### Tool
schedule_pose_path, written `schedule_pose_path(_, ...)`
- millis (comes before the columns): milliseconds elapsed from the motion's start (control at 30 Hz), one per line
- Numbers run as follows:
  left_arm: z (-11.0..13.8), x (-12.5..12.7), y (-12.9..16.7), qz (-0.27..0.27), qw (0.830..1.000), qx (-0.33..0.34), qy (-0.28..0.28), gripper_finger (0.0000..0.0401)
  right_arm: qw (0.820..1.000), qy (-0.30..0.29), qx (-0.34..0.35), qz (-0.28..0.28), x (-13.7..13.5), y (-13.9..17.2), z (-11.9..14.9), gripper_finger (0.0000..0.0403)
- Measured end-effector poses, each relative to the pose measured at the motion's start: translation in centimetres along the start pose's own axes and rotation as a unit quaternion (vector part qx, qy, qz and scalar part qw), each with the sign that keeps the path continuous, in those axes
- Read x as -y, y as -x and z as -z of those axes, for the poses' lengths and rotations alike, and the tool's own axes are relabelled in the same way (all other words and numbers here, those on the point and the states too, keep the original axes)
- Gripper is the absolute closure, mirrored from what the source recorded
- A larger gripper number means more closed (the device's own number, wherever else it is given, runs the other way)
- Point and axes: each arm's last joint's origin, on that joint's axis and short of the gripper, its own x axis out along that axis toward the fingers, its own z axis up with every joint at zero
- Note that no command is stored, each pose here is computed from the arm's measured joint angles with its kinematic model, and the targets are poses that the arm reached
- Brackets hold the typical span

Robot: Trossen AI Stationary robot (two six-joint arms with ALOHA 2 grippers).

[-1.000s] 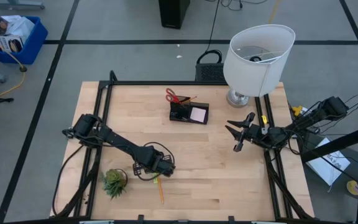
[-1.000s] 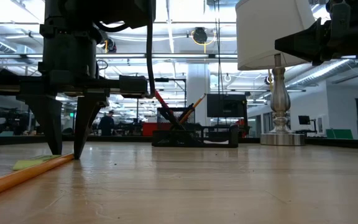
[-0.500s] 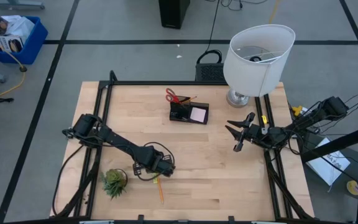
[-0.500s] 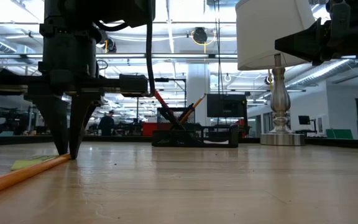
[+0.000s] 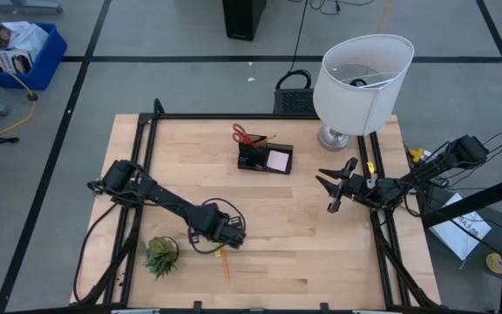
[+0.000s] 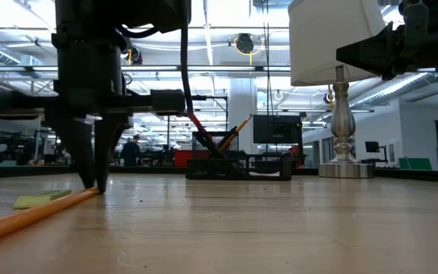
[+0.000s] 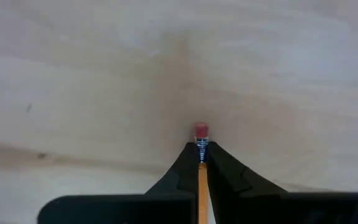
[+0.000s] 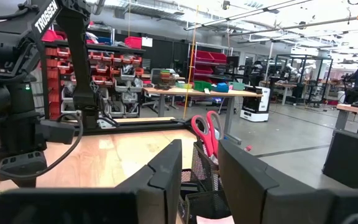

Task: Pick and place office supplies into organizer
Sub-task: Put the yellow pencil into the desk organizer

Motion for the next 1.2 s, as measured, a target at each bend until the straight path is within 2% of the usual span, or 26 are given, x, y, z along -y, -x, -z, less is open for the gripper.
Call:
schedule_pose_path(167,-0.3,0.1,0.5,0.03,0.998,0.038,-0.027,0.0377,1.0,0.0,0.0,0.0,0.0,0.0,0.0,0.0303)
schedule_pose_path(433,-0.7,0.2,0.6,0.065,0.991,0.105,-0.043,0.04,1.0,0.0,0.0,0.0,0.0,0.0,0.0,0.0303)
schedule_pose_path(867,-0.6,0.2,0.7,0.076,0.989,0.12,-0.047,0.0399,1.0,0.0,0.0,0.0,0.0,0.0,0.0,0.0303)
schedule_pose_path(1067,-0.2,0.4,1.2,0.077,0.992,0.076,-0.069,0.0367,1.0,0.0,0.0,0.0,0.0,0.0,0.0,0.0303)
schedule_pose_path(1200,0.1,0.4,1.2,0.069,0.994,0.037,-0.07,0.032,1.0,0.0,0.0,0.0,0.0,0.0,0.0,0.0303)
